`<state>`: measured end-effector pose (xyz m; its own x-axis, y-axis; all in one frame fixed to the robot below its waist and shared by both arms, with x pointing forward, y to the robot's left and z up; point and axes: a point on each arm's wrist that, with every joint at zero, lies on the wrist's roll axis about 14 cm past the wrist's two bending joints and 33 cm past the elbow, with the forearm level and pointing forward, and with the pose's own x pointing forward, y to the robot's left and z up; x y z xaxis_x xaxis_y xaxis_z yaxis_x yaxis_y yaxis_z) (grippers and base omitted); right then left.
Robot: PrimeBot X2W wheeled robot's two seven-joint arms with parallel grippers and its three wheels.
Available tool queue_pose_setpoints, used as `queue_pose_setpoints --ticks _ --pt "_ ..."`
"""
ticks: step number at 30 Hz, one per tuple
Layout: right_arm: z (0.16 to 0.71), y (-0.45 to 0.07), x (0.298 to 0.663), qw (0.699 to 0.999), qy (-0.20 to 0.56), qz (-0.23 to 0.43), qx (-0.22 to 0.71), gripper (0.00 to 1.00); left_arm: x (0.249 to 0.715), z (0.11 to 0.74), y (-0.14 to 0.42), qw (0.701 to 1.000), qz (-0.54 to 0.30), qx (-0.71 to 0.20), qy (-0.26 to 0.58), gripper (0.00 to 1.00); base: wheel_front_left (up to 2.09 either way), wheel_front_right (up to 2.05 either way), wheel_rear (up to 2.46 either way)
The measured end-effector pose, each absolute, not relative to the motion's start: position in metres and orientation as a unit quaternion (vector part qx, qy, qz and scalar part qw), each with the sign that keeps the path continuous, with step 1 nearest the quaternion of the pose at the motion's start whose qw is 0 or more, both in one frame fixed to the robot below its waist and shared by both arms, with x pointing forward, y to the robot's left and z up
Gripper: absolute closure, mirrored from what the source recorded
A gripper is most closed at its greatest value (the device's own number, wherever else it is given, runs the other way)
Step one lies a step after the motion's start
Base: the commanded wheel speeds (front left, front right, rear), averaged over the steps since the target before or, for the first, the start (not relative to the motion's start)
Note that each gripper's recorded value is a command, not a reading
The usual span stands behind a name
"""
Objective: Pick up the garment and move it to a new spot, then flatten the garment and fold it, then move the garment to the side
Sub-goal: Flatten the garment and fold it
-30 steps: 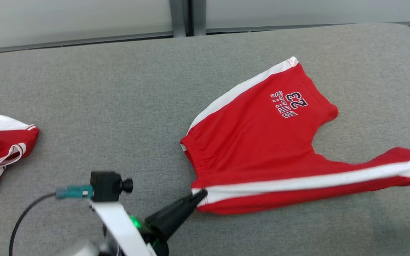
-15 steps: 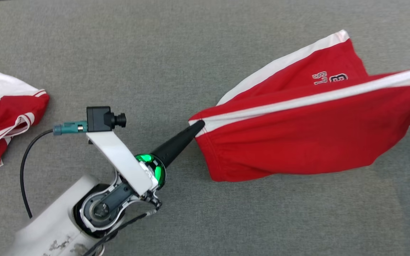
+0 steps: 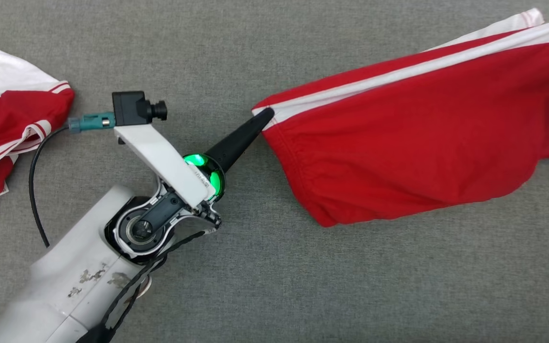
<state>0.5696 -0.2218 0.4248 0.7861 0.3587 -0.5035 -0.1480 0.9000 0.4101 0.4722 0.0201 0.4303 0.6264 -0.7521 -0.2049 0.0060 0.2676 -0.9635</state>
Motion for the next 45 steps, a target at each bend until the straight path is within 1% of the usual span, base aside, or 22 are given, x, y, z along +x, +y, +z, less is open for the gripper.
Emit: queue_pose_setpoints --ticks 1,2,3,7,9,11,13,16,17,20,23,26,29,32,35,39,42,45 --pt "0.420 -0.220 0.572 0.926 0.302 0.136 0.179 0.00 0.474 0.428 0.021 0.721 -0.261 -0.543 0.342 0.35 0.00 0.00 0.00" --pt "0.417 -0.216 0.575 0.925 0.304 0.138 0.179 0.00 0.476 0.426 0.022 0.722 -0.259 -0.543 0.342 0.04 0.00 0.00 0.00" --pt "0.415 -0.214 0.577 0.925 0.306 0.138 0.179 0.00 0.477 0.425 0.022 0.722 -0.258 -0.543 0.341 0.00 0.00 0.00 0.00" --pt "0.419 -0.212 0.583 0.928 0.290 0.136 0.191 0.00 0.482 0.421 0.028 0.740 -0.247 -0.532 0.329 0.00 0.00 0.00 0.00" --pt "0.430 -0.216 0.583 0.936 0.268 0.134 0.187 0.00 0.482 0.421 0.031 0.758 -0.242 -0.516 0.318 0.00 0.00 0.00 0.00" --pt "0.438 -0.230 0.577 0.947 0.250 0.127 0.160 0.00 0.481 0.420 0.038 0.780 -0.230 -0.498 0.299 0.00 0.00 0.00 0.00" --pt "0.440 -0.244 0.565 0.955 0.241 0.118 0.127 0.00 0.480 0.418 0.049 0.817 -0.216 -0.460 0.271 0.00 0.00 0.00 0.00" --pt "0.434 -0.259 0.536 0.957 0.250 0.111 0.094 0.00 0.478 0.411 0.079 0.897 -0.173 -0.344 0.216 0.00 0.00 0.00 0.00" --pt "0.428 -0.260 0.523 0.954 0.263 0.112 0.089 0.00 0.474 0.409 0.085 0.913 -0.162 -0.311 0.209 0.00 0.00 0.00 0.00" --pt "0.414 -0.262 0.487 0.946 0.293 0.115 0.074 0.00 0.459 0.407 0.090 0.938 -0.117 -0.261 0.198 0.00 0.00 0.00 0.00" --pt "0.414 -0.265 0.467 0.948 0.289 0.110 0.069 0.00 0.454 0.438 0.092 0.963 -0.089 -0.216 0.132 0.00 0.00 0.00 0.00" --pt "0.412 -0.256 0.456 0.950 0.282 0.114 0.069 0.00 0.429 0.451 0.087 0.974 -0.069 -0.190 0.100 0.00 0.00 0.00 0.00" --pt "0.410 -0.254 0.461 0.953 0.275 0.111 0.057 0.00 0.412 0.460 0.090 0.982 -0.053 -0.167 0.077 0.00 0.00 0.00 0.00" --pt "0.398 -0.253 0.471 0.952 0.288 0.096 0.042 0.00 0.399 0.464 0.089 0.986 -0.045 -0.150 0.064 0.00 0.00 0.00 0.00" --pt "0.387 -0.246 0.485 0.945 0.312 0.089 0.032 0.00 0.393 0.469 0.090 0.987 -0.038 -0.148 0.053 0.00 0.00 0.00 0.00" --pt "0.374 -0.233 0.509 0.934 0.346 0.086 0.012 0.00 0.389 0.470 0.108 0.991 -0.013 -0.130 0.044 0.00 0.00 0.00 0.00" --pt "0.356 -0.239 0.509 0.920 0.384 0.076 -0.019 0.00 0.387 0.467 0.119 0.992 0.002 -0.121 0.045 0.00 0.00 0.00 0.00" --pt "0.348 -0.236 0.510 0.909 0.410 0.072 -0.018 0.00 0.384 0.464 0.129 0.992 0.018 -0.118 0.048 0.00 0.00 0.00 0.00"
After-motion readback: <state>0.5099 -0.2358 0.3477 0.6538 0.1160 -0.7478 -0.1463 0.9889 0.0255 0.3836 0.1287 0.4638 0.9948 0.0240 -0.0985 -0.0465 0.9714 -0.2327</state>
